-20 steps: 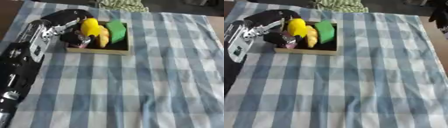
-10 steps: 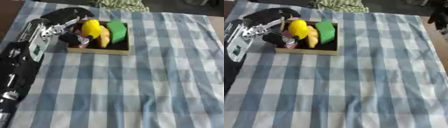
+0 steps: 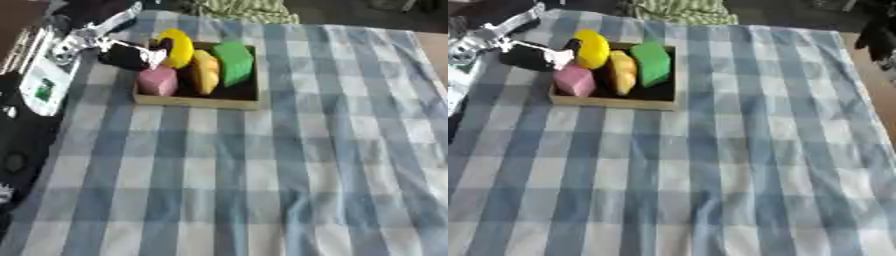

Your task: Pick up objects on the table and place them in the box.

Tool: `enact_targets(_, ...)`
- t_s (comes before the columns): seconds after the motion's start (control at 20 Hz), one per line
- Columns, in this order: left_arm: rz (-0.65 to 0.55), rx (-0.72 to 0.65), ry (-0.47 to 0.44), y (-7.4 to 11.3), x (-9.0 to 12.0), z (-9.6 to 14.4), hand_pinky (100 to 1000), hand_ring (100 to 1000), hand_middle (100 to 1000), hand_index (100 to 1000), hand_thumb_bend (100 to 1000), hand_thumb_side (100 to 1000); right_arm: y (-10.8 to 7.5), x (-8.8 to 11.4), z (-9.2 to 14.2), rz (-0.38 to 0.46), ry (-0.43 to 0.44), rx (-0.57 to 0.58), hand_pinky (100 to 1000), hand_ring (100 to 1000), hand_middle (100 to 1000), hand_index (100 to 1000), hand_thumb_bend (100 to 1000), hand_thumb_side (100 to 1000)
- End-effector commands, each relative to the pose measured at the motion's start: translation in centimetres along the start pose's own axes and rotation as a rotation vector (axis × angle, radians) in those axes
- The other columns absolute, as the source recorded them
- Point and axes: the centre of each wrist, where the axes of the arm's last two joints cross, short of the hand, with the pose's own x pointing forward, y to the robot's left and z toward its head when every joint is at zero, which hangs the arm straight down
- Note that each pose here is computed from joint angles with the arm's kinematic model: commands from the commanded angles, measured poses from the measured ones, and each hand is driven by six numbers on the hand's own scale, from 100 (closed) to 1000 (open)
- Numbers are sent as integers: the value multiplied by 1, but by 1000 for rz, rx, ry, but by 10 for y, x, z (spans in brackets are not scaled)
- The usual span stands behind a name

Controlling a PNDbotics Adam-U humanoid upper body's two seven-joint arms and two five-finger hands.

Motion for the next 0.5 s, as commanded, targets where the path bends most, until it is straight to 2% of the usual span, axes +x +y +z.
enact_targets(0.05, 12, 126, -74, 39, 15, 25, 1000, 983, 881, 965, 100, 307, -12, 10, -4, 41, -20, -4, 1000, 1000, 463, 917, 100, 470)
enact_targets(0.2, 109, 218, -107, 50, 29, 55, 1000, 959, 864, 954, 100, 416, -13, 13, -5, 45, -29, -12, 1000, 1000, 465, 917, 100, 470)
enact_targets(0.5, 231, 308, -110, 58, 50, 98, 1000, 942, 860, 938, 100, 505, -13, 17, -6, 48, -43, -34, 1000, 1000, 468, 916, 100, 470)
